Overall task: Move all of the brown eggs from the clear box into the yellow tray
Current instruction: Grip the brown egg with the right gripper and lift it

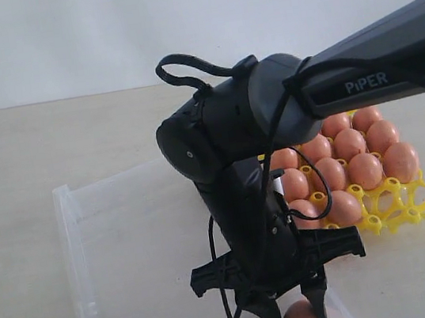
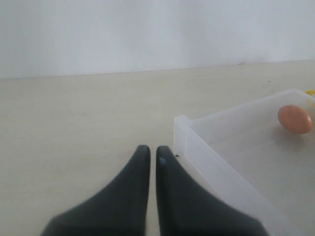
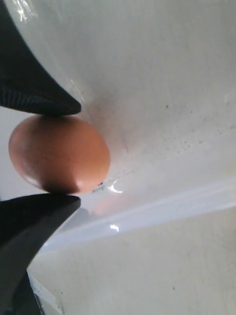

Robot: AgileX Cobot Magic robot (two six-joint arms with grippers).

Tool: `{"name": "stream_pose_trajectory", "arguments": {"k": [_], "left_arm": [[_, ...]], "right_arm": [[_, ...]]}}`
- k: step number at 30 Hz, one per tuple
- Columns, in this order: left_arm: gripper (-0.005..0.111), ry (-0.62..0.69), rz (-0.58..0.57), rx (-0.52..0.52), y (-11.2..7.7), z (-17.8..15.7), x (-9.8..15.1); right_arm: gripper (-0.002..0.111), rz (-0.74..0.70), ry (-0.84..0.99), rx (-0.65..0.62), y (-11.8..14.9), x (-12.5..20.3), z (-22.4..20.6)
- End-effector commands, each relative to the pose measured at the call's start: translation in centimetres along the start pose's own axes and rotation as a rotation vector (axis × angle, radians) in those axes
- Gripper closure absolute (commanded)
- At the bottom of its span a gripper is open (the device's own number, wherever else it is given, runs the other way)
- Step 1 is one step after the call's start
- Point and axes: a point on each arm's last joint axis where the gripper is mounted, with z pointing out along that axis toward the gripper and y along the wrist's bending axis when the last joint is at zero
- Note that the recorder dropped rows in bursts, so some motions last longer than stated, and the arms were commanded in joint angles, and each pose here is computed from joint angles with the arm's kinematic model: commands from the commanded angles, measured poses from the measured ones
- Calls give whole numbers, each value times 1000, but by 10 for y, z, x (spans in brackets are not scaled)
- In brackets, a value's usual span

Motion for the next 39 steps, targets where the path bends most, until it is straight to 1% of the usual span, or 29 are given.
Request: {"name": "stream_pose_trajectory", "arguments": {"k": [1,4,6,12,13,14,16,21,22,25,28,31,36,39], "left_arm": [[103,-5,4,6,0,0,1],[103,-5,4,6,0,0,1],[103,-5,4,6,0,0,1],[103,-5,4,6,0,0,1],[103,-5,4,6,0,0,1],[103,-5,4,6,0,0,1],[103,-5,4,6,0,0,1],[103,-5,4,6,0,0,1],[103,-5,4,6,0,0,1],[103,-5,4,6,0,0,1],[103,-5,4,6,0,0,1],[103,-5,4,6,0,0,1],[103,-5,4,6,0,0,1],[103,-5,4,6,0,0,1]], "right_arm": [[65,-43,-10,-62,12,-5,17],[46,-26,67,-53,17,-3,29],[38,-20,104,-42,20,-3,37],[37,-17,136,-32,23,-2,46],[39,-17,137,-30,23,-2,46],[43,-18,140,-26,23,-2,46],[57,-18,146,-19,22,-1,46],[105,-21,141,-15,22,-2,46],[108,-21,141,-15,22,-2,46],[108,-51,137,-16,21,-2,46],[108,-85,73,-31,21,-3,39],[108,-169,-117,-83,26,1,18],[108,-390,-532,-179,42,19,-28],[108,-448,-679,-249,53,32,-44]]}}
